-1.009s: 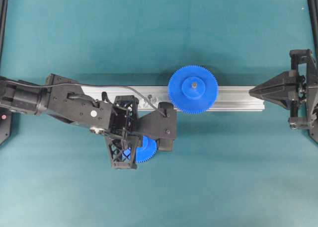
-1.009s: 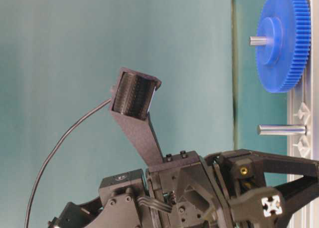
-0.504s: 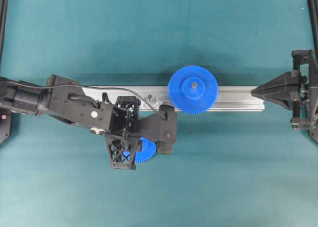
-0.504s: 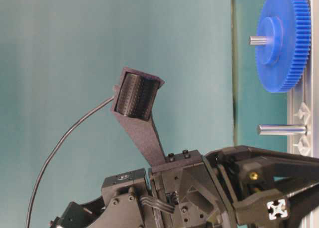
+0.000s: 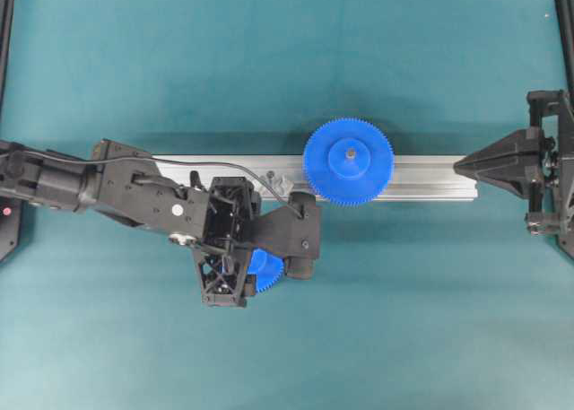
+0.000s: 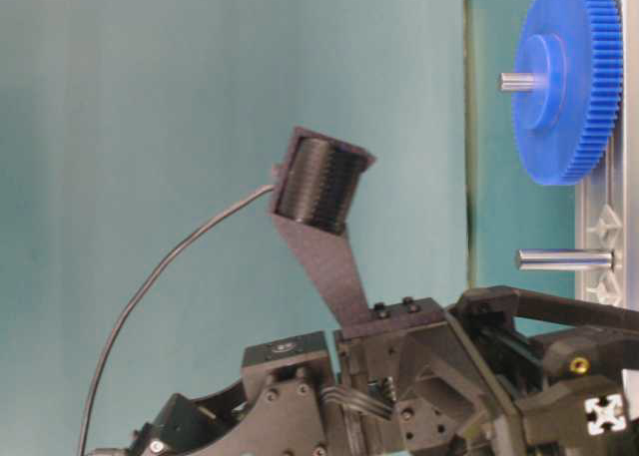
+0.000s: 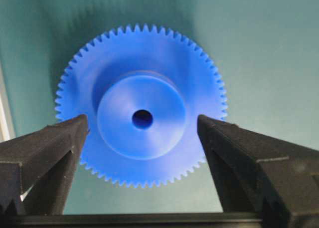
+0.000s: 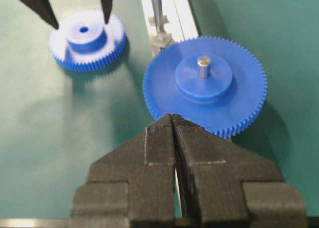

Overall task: Find the location of the shaft and insert the small gear.
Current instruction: 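Close the left gripper on the small blue gear's hub, then lift the small blue gear and carry it toward the empty left shaft, then align the gear's bore with the left shaft beside the large gear, then push the small blue gear onto the left shaft, meshing with the large gear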

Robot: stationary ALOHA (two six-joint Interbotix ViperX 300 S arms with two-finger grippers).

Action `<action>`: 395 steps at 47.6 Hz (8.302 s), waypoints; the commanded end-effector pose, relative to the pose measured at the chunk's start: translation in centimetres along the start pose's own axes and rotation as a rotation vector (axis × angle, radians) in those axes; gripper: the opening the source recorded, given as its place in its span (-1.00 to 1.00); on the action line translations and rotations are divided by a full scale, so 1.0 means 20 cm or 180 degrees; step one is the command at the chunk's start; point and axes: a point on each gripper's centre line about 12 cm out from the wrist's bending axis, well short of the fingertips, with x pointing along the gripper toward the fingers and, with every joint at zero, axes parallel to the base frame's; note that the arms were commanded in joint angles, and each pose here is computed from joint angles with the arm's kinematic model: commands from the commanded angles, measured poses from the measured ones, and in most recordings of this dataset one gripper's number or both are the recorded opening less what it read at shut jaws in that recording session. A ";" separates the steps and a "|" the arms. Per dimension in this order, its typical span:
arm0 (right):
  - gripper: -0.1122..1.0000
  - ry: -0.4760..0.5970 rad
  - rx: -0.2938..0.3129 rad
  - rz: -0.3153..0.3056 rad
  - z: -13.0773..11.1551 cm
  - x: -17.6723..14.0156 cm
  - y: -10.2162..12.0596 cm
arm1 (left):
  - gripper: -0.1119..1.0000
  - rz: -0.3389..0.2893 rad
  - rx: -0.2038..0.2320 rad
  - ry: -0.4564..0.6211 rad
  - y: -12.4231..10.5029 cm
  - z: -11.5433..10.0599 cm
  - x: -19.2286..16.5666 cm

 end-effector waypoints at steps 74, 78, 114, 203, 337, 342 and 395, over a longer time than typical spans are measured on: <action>-0.76 -0.0026 0.0136 -0.0006 0.01 0.00 0.00 | 0.34 0.0017 0.0017 0.0175 -0.01 -0.01 0.07; -0.76 -0.0026 0.0136 -0.0006 0.01 0.00 0.00 | 0.34 0.0016 0.0027 0.0170 -0.01 0.00 0.06; -0.76 -0.0078 0.0135 0.0006 0.02 -0.03 0.00 | 0.34 0.0004 0.0140 -0.0191 -0.01 0.15 -0.15; -0.76 -0.0049 0.0203 0.0005 0.00 -0.06 0.00 | 0.34 0.0264 0.0180 -0.0468 0.36 0.35 -0.67; -0.76 -0.0081 0.0233 -0.0041 0.00 -0.06 -0.02 | 0.34 0.0284 -0.0075 -0.0006 0.54 0.18 -0.32; -0.76 -0.0076 0.0233 -0.0042 0.00 -0.06 -0.02 | 0.34 0.0277 -0.0077 0.0043 0.54 0.19 -0.31; -0.76 -0.0085 0.0231 -0.0036 0.00 -0.06 -0.02 | 0.35 0.0276 -0.0077 0.0018 0.54 0.24 -0.35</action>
